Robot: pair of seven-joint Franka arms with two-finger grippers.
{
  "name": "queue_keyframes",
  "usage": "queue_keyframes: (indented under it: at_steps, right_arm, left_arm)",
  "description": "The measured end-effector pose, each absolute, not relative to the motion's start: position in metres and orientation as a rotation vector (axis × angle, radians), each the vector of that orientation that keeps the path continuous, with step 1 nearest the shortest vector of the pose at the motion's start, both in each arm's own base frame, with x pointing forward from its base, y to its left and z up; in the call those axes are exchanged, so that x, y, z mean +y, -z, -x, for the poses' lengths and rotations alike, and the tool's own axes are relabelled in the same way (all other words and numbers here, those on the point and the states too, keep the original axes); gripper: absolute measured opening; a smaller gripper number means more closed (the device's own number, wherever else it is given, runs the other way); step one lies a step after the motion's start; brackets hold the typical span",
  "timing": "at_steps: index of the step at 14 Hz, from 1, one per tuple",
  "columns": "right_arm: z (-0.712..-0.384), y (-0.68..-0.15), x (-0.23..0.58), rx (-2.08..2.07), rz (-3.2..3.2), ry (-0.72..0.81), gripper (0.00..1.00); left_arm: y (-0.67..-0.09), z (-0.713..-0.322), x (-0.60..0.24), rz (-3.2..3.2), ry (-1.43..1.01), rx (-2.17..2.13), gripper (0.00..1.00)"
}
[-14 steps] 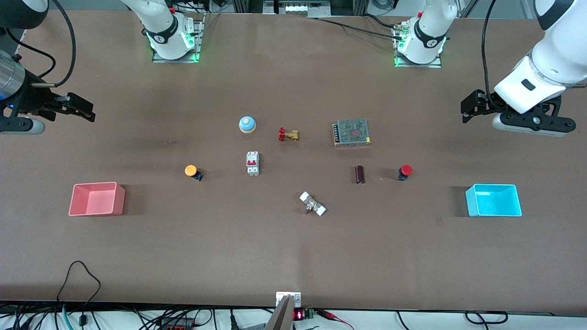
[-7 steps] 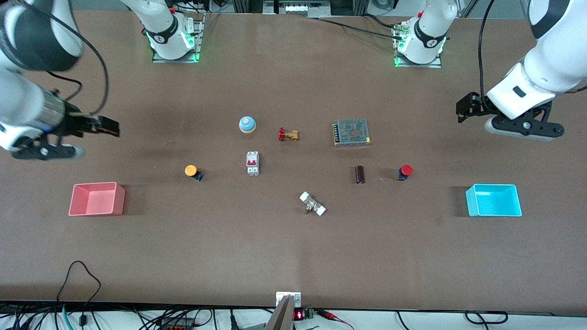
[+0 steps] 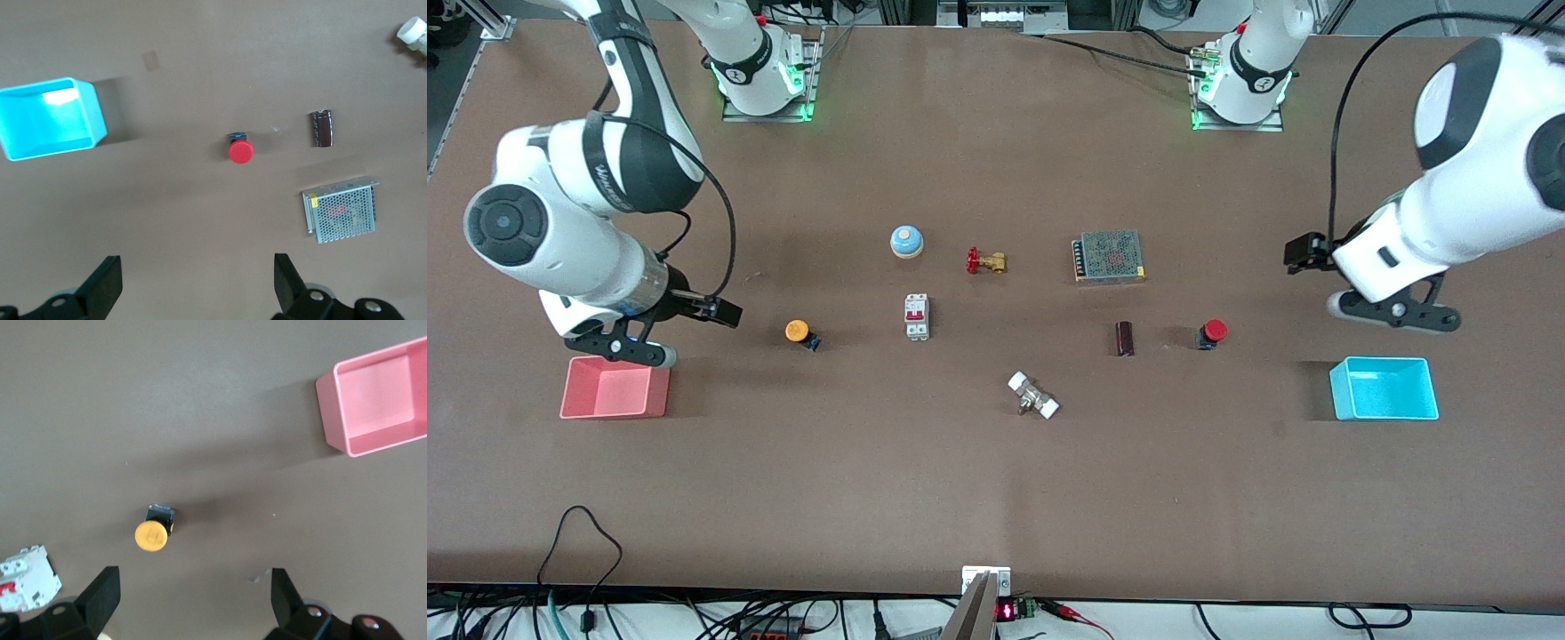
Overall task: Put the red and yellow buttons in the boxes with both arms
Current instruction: 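Lower and close the right gripper on the yellow button while the left grasps red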
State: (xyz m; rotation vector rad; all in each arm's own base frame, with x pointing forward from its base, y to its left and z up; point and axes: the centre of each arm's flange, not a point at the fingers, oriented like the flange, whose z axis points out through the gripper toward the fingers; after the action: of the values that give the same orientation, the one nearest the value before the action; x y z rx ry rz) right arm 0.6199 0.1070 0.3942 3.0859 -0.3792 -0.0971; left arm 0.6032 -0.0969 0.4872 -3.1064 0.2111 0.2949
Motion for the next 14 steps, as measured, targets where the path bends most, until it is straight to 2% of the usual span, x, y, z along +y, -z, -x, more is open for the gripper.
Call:
queue_keyframes:
  at_steps: [4,8,14]
  right_arm:
    - [-0.607,-0.348,0.119,-0.447,-3.106,0.034,1.0]
    - [-0.598,-0.316,0.148,-0.471,-3.126,-0.005,1.0]
    - [-0.587,-0.263,0.161,-0.427,-3.134,-0.007,1.0]
  left_arm:
    - [-0.398,-0.615,-0.135,3.133,-0.202,0.153,1.0]
    - [-0.296,-0.589,-0.131,3.162,-0.094,0.148,1.0]
    - [-0.228,-0.571,-0.123,3.185,-0.03,0.128,1.0]
